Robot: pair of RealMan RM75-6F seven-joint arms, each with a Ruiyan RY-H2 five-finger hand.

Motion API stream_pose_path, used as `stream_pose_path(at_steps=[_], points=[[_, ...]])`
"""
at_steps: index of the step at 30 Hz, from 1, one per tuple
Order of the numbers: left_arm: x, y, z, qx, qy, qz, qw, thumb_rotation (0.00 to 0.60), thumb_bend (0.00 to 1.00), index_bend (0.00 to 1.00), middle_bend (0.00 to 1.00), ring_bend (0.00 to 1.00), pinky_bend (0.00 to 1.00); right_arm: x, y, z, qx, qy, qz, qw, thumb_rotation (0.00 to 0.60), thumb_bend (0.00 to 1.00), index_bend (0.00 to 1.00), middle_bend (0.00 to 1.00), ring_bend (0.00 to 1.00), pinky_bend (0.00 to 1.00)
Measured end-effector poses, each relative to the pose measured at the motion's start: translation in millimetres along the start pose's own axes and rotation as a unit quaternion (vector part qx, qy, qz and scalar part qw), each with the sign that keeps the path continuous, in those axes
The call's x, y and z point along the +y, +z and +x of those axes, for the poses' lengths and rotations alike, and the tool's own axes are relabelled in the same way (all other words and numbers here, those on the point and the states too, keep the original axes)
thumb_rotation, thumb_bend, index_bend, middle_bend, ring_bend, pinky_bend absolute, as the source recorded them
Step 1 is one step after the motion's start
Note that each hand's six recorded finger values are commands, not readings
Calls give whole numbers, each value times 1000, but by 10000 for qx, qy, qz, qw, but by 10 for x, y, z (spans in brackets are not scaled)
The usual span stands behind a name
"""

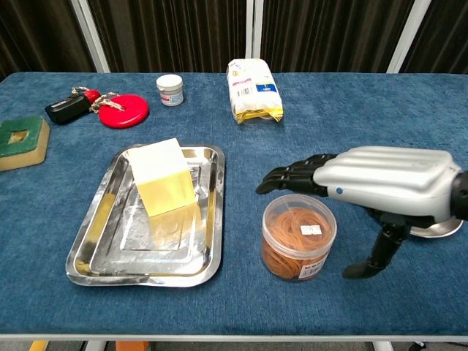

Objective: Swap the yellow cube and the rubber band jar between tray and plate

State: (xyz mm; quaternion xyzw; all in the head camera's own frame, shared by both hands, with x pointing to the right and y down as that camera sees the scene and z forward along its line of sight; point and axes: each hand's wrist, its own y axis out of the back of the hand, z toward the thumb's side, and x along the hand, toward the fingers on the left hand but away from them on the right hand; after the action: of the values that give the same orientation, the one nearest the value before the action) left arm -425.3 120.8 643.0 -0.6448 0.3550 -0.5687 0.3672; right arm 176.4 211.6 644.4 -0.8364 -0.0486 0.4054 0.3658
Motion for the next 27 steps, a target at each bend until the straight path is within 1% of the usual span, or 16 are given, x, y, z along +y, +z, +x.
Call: stream_pose_path(at_steps=[5, 7, 10, 14, 17, 22, 25, 27], points=[[-2, -18, -11, 14, 2, -34, 10000, 600, 32, 111, 39, 15, 185, -56, 37, -99, 36, 58, 38, 10000, 600, 110, 0, 65, 0, 5], [6, -21, -21, 3, 22, -47, 10000, 600, 32, 111, 39, 15, 185, -68, 31, -115, 16, 72, 70, 9999, 600, 120, 0, 85, 5, 31], [28, -15, -27, -28, 70, -90, 9999, 600, 32, 111, 39, 15, 185, -80, 20, -146, -40, 61, 123, 9999, 600, 155, 4, 134, 69, 116], [37, -1, -38, -81, 85, -121, 9999, 600, 32, 112, 43, 15, 185, -77, 45, -186, -55, 0, 116, 9999, 600, 199, 109, 248, 193, 243], [33, 12, -50, -131, 78, -141, 9998, 600, 32, 111, 44, 15, 185, -74, 46, -193, -64, -39, 126, 9999, 600, 226, 177, 298, 255, 313], [30, 21, -63, -176, 69, -193, 9996, 600, 31, 111, 44, 14, 185, -32, 41, -180, -81, -156, 104, 9998, 600, 253, 219, 332, 288, 353], [37, 19, -74, -186, 89, -200, 9996, 600, 31, 111, 45, 14, 185, 58, 39, -148, -81, -331, 40, 9994, 600, 259, 234, 343, 302, 363], [49, 16, -87, -183, 120, -223, 9995, 600, 31, 112, 46, 14, 185, 154, 11, -101, -115, -512, 18, 9986, 600, 259, 237, 344, 303, 367]])
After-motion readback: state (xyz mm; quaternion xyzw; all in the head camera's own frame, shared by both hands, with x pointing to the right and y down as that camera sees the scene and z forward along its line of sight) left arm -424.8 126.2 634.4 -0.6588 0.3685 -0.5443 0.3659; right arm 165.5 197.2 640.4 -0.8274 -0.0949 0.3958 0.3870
